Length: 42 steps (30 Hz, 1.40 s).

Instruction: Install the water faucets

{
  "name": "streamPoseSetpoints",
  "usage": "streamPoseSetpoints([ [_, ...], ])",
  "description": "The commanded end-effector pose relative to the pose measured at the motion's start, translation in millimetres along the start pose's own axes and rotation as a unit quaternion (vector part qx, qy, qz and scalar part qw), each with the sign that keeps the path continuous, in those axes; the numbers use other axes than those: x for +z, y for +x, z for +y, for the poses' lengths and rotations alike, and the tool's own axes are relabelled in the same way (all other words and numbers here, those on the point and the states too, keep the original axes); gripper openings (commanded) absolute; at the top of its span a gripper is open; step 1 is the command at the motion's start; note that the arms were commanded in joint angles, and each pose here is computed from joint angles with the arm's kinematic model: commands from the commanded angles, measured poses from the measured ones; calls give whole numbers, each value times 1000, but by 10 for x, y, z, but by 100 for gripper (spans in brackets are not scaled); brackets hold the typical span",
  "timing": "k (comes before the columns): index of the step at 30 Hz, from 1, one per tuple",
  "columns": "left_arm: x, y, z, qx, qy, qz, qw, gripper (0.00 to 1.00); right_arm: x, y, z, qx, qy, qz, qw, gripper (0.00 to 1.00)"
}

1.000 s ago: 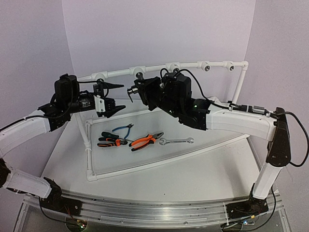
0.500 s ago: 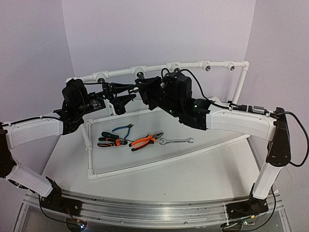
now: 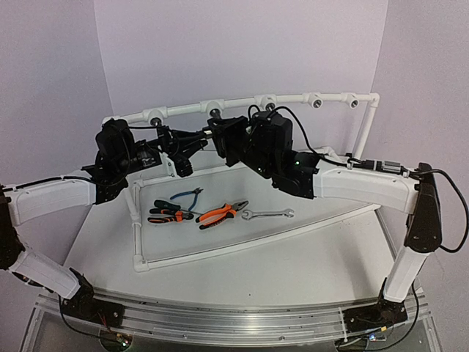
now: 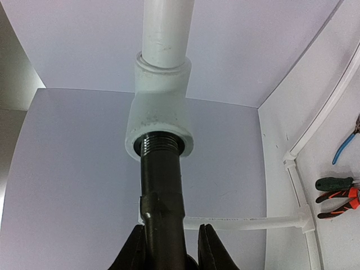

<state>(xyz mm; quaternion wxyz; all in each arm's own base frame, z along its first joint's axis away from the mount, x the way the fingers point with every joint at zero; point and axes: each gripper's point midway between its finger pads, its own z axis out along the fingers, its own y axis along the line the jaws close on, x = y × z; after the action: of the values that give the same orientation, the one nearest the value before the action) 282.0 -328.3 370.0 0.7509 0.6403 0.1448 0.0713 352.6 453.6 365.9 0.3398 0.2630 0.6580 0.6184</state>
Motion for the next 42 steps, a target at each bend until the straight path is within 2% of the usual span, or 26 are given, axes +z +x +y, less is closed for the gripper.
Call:
streamPoseSetpoints([
  [1, -6, 73, 185, -26, -3, 27, 999, 0, -152, -746, 173, 13, -16, -115, 993, 6],
  [13, 22, 123, 313, -48, -16, 38, 998, 0, -223, -766, 281, -20, -23, -112, 993, 26],
  [18, 30, 113, 338, -49, -15, 35, 998, 0, -245, -753, 302, -23, -25, -107, 994, 42],
  [25, 34, 103, 314, -46, -11, 31, 998, 0, -286, -715, 388, -44, -33, -91, 994, 56],
  [28, 40, 105, 333, -46, -13, 31, 998, 0, -419, -719, 402, -88, -28, -85, 992, 61],
  [31, 46, 118, 352, -44, -14, 34, 998, 0, -639, -775, 499, -209, 5, -80, 975, 65],
  [32, 47, 118, 365, -44, -15, 35, 998, 0, -711, -776, 538, -275, 27, -77, 958, 65],
  [33, 47, 120, 372, -44, -14, 35, 998, 0, -782, -754, 559, -356, 48, -71, 930, 66],
  [36, 43, 125, 381, -45, -13, 36, 998, 0, -989, -627, 637, -562, 74, -55, 822, 68],
  [39, 46, 132, 390, -47, -11, 37, 998, 0, -1102, -411, 563, -730, 80, -23, 678, 67],
  [42, 53, 131, 428, -48, -12, 37, 998, 0, -1052, -140, 345, -874, 81, 23, 478, 71],
])
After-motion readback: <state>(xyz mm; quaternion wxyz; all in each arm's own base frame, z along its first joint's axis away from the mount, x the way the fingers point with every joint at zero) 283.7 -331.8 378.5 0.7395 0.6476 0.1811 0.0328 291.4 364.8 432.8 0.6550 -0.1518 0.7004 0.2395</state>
